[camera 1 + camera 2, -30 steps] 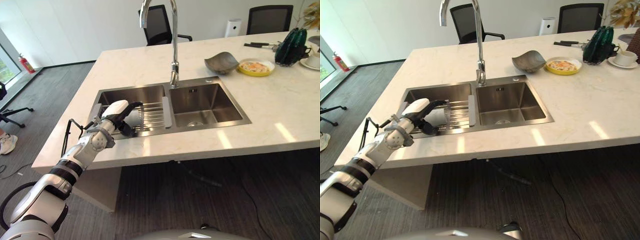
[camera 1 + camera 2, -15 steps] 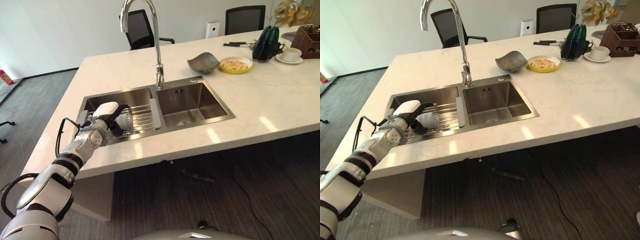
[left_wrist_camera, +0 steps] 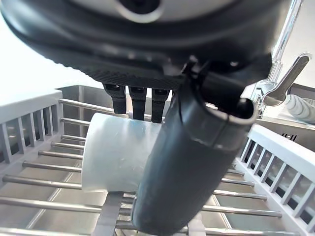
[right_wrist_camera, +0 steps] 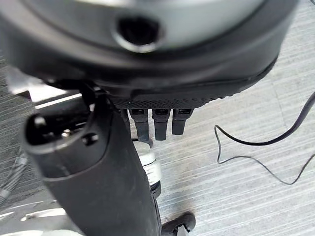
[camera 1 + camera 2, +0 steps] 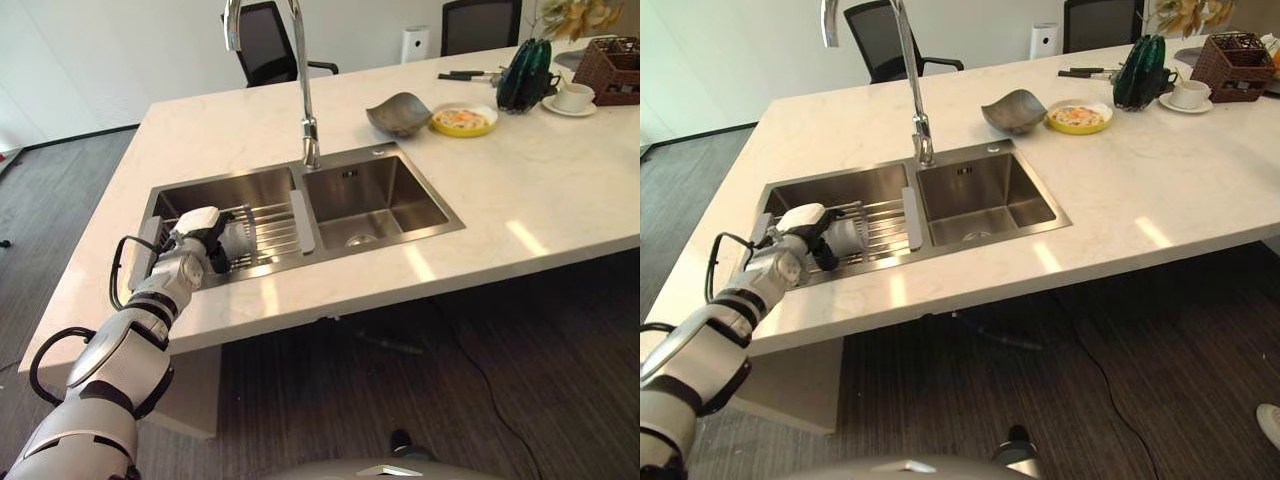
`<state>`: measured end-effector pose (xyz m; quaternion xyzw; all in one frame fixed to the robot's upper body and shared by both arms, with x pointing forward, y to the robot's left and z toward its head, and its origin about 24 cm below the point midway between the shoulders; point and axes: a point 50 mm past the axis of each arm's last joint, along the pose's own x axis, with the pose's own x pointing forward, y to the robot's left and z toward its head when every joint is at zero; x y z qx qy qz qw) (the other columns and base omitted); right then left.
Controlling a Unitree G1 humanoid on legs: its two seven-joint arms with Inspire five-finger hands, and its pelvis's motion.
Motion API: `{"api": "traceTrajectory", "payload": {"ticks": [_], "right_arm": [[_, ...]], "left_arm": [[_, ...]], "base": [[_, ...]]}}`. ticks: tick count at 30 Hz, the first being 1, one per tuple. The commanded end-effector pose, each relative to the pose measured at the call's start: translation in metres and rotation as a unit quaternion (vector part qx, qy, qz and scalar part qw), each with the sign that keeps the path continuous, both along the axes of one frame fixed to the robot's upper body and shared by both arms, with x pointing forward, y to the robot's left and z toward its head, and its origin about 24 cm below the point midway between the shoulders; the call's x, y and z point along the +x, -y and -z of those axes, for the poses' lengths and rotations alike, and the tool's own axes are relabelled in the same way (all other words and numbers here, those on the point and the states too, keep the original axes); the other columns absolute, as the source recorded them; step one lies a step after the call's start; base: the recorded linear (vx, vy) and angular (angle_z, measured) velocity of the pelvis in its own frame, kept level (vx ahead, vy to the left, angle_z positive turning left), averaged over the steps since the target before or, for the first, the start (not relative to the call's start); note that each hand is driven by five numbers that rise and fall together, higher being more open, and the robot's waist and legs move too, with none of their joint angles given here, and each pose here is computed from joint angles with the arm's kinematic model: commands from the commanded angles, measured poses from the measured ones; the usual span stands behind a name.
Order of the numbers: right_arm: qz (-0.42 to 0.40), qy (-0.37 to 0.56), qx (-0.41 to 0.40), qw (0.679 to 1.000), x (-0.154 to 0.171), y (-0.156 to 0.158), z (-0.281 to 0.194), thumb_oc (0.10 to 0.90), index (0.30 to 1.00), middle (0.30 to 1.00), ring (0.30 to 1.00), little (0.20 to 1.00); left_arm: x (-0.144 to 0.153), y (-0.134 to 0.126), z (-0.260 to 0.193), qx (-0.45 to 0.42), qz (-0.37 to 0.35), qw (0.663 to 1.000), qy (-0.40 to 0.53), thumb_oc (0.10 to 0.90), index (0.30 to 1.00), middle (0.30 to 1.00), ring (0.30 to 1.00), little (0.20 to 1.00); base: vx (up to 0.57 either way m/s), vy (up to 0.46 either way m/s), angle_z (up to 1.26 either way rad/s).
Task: Place the dishes in the dishwasher.
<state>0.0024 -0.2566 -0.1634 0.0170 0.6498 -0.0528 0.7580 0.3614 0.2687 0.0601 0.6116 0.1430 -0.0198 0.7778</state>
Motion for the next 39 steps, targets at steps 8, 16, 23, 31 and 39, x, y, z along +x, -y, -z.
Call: {"api": "traceTrajectory", "payload": {"ticks": [8, 16, 23, 31, 39], "right_arm": [[-0.031, 0.037, -0.021, 0.999, 0.042, 0.016, -0.007, 0.8, 0.9, 0.9, 0.9, 0.9], [-0.039, 0.03, -0.027, 0.998, 0.047, 0.02, -0.008, 0.8, 0.9, 0.9, 0.9, 0.9], [-0.047, 0.028, -0.025, 0.998, 0.051, 0.018, -0.008, 0.8, 0.9, 0.9, 0.9, 0.9], [-0.048, 0.022, -0.027, 0.998, 0.054, 0.019, -0.008, 0.8, 0.9, 0.9, 0.9, 0.9], [-0.059, 0.018, -0.026, 0.998, 0.057, 0.017, -0.007, 0.8, 0.9, 0.9, 0.9, 0.9]], "left_arm": [[0.047, 0.013, -0.106, 0.02, -0.015, 0.993, 0.113, 0.8, 0.9, 0.9, 0.9, 0.9], [0.045, 0.01, -0.093, 0.03, -0.035, 0.997, 0.055, 0.8, 0.9, 0.9, 0.9, 0.9], [0.041, -0.002, -0.089, 0.033, -0.061, 0.997, 0.039, 0.8, 0.9, 0.9, 0.9, 0.9], [0.035, -0.011, -0.081, 0.005, -0.089, 0.996, 0.02, 0.8, 0.9, 0.9, 0.9, 0.9], [0.028, -0.021, -0.066, 0.034, -0.098, 0.994, -0.023, 0.8, 0.9, 0.9, 0.9, 0.9]], "base": [[0.0, 0.0, 0.0], [0.0, 0.0, 0.0], [0.0, 0.002, -0.03], [0.0, 0.0, -0.02], [0.0, 0.0, 0.01]]}}
